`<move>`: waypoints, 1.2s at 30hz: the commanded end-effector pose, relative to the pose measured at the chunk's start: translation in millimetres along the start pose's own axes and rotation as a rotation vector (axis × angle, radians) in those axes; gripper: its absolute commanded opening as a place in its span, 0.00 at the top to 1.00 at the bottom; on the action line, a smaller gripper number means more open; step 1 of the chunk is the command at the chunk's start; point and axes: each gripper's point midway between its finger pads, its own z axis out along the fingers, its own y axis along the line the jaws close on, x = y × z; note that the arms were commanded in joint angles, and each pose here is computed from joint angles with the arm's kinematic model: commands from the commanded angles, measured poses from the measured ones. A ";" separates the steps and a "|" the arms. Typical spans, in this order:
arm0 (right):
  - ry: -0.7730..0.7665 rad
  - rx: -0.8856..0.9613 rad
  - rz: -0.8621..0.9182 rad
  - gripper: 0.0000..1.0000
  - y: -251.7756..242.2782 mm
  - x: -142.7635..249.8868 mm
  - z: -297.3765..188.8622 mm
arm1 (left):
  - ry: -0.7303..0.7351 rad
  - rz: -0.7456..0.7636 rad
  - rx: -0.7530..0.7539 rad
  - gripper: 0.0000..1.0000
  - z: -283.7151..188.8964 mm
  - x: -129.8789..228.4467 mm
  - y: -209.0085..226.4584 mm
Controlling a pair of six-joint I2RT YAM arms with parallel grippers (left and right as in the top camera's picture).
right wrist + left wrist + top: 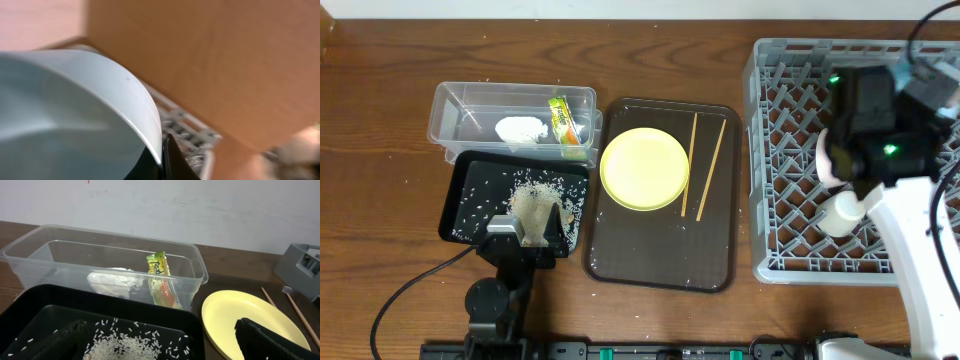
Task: Sort waste into correct bins and load items into the dishwasher rack
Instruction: 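Carry the blue bowl with the right gripper into the rack, then reach the right gripper to the yellow plate and grasp its edge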
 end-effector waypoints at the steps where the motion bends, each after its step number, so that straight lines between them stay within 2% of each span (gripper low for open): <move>1: 0.031 0.160 -0.070 0.99 -14.4 10.4 34.7 | 0.031 0.011 -0.004 0.04 2.0 13.9 2.6; 10: 0.144 0.240 -0.360 0.99 24.7 62.4 89.3 | 0.031 0.011 -0.004 0.04 2.0 14.0 2.6; 20: 0.202 0.116 -0.558 0.99 77.7 109.0 76.9 | 0.031 0.011 -0.004 0.04 2.0 13.9 2.6; 24: 0.202 0.103 -0.599 0.97 81.7 113.0 70.1 | 0.031 0.011 -0.004 0.04 2.0 13.9 2.6; 25: 0.205 0.094 -0.606 0.90 82.9 114.0 68.0 | 0.031 0.011 -0.004 0.04 2.0 14.0 2.6; 27: 0.249 0.009 -0.609 0.48 92.8 123.6 59.4 | 0.031 0.011 -0.004 0.04 2.0 14.0 2.6; 29: 0.285 -0.073 -0.585 0.35 101.5 128.2 51.4 | 0.031 0.011 -0.004 0.04 2.0 14.0 2.6; 34: 0.397 -0.420 -0.462 0.34 123.5 110.8 5.1 | 0.031 0.011 -0.004 0.04 2.0 14.0 2.6; 36: 0.440 -0.626 -0.417 0.39 131.2 96.7 -32.1 | 0.031 0.011 -0.004 0.04 2.0 13.9 2.6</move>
